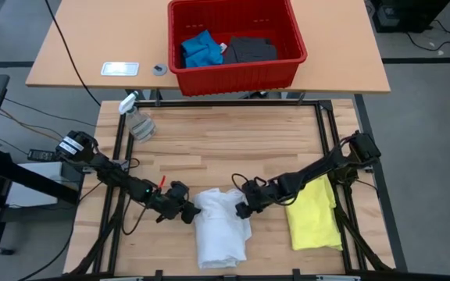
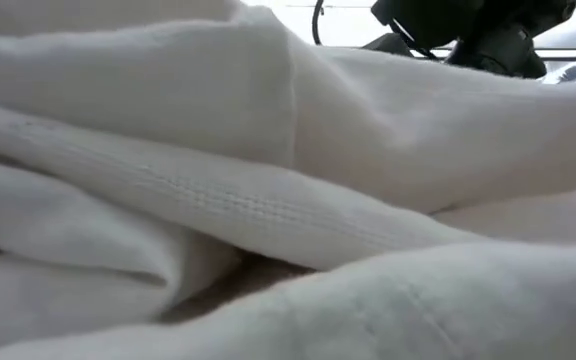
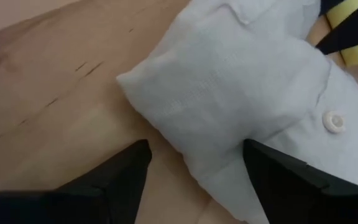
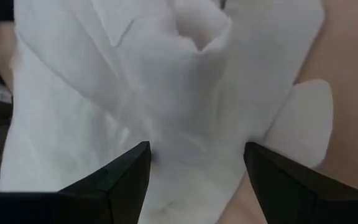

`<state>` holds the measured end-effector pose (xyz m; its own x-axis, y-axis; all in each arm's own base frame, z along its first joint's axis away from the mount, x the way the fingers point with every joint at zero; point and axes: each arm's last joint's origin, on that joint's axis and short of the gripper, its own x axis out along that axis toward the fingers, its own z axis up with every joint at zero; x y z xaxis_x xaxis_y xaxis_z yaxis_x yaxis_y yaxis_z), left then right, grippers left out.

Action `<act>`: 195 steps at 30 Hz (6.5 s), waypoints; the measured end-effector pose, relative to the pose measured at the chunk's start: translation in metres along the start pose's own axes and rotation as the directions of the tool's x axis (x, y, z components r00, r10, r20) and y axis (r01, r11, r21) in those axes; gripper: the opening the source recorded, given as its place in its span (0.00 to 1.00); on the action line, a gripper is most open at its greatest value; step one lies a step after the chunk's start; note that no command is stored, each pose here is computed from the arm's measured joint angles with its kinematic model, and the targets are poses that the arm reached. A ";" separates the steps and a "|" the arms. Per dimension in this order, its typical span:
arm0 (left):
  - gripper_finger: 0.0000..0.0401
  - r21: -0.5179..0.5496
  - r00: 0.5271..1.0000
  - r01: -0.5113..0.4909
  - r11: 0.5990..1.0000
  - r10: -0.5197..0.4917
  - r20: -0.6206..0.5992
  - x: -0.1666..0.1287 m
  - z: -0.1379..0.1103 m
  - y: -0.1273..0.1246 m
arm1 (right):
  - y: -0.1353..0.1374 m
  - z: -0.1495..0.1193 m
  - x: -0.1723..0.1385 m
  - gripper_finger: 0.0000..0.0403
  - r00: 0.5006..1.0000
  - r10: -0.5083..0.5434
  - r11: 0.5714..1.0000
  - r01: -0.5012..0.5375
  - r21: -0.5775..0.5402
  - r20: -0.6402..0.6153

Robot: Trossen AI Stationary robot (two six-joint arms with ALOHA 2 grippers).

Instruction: Fold Laundry from Bin

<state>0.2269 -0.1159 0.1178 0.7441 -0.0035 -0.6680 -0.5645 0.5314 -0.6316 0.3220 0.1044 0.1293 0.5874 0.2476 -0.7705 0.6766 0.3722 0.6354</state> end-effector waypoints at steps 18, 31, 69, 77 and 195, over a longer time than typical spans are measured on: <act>0.48 -0.015 0.989 0.149 0.989 -0.149 0.012 -0.041 0.019 -0.020 | 0.031 -0.016 -0.078 0.55 0.830 -0.531 0.820 0.453 -0.350 -0.169; 0.48 0.141 0.954 0.297 0.944 -0.300 0.002 -0.010 0.014 -0.064 | 0.052 -0.008 -0.036 0.49 0.990 -0.081 0.905 0.024 -0.424 -0.116; 0.48 0.237 0.902 -0.332 0.913 0.380 -0.203 -0.030 -0.013 -0.036 | 0.035 0.023 -0.076 0.46 0.962 -0.261 0.889 0.271 -0.370 0.077; 0.48 0.255 0.879 -0.399 0.880 0.447 -0.168 -0.067 -0.011 -0.031 | 0.038 -0.008 -0.075 0.46 0.958 -0.282 0.893 0.282 -0.351 0.051; 0.48 0.247 0.964 -0.188 0.951 0.227 -0.138 -0.032 -0.001 -0.053 | 0.111 -0.058 -0.137 0.00 0.971 -0.173 0.826 0.233 -0.513 0.163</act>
<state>0.2324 -0.1450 0.1725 0.5401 0.0004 -0.8416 -0.5885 0.7151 -0.3773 0.2917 0.1636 0.3024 0.5263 0.0303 -0.8498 0.4676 0.8243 0.3191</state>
